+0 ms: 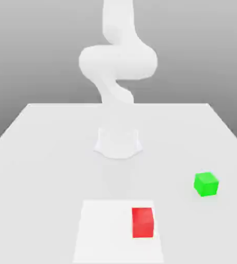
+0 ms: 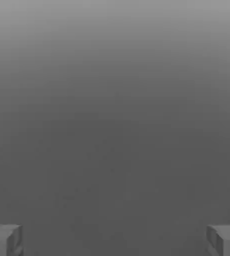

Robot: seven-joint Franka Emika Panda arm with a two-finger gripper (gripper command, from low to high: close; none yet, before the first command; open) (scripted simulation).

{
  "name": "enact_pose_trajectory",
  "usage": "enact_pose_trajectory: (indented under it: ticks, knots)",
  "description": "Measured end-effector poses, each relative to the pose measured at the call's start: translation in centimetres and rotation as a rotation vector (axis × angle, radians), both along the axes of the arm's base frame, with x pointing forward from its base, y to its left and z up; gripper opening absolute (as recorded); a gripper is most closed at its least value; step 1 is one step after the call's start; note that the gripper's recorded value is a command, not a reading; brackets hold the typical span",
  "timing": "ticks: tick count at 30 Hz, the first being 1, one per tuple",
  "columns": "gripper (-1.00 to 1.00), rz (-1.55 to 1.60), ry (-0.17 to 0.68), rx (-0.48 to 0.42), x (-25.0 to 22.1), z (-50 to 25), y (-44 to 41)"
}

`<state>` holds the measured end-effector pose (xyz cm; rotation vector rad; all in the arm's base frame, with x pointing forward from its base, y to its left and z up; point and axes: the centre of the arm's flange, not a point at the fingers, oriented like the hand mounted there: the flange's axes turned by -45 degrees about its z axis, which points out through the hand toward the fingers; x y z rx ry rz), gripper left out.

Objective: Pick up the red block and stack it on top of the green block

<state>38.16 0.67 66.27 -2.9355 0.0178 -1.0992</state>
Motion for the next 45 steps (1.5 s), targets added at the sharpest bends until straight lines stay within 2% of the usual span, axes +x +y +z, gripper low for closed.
enact_pose_trajectory:
  ticks: [5,10,15,21,26,27,34,40,45]
  knots:
    - [0.00,0.006,0.173,0.000,5.3,-10.8,1.4]
    - [0.00,0.013,0.340,-0.002,7.5,-21.9,2.8]
    - [0.00,0.019,0.507,-0.006,6.9,-32.8,4.0]
    - [0.00,0.028,0.695,-0.013,3.2,-44.5,5.2]
    - [0.00,0.026,0.716,-0.012,2.8,-50.3,5.3]
    - [-1.00,0.026,0.716,-0.012,2.7,-51.3,5.2]
    - [-1.00,0.026,0.716,-0.012,2.7,-51.5,5.3]
    - [-1.00,0.042,0.716,-0.019,2.6,-46.0,5.6]
    - [-1.00,0.375,0.707,-0.140,-0.2,-44.3,12.1]
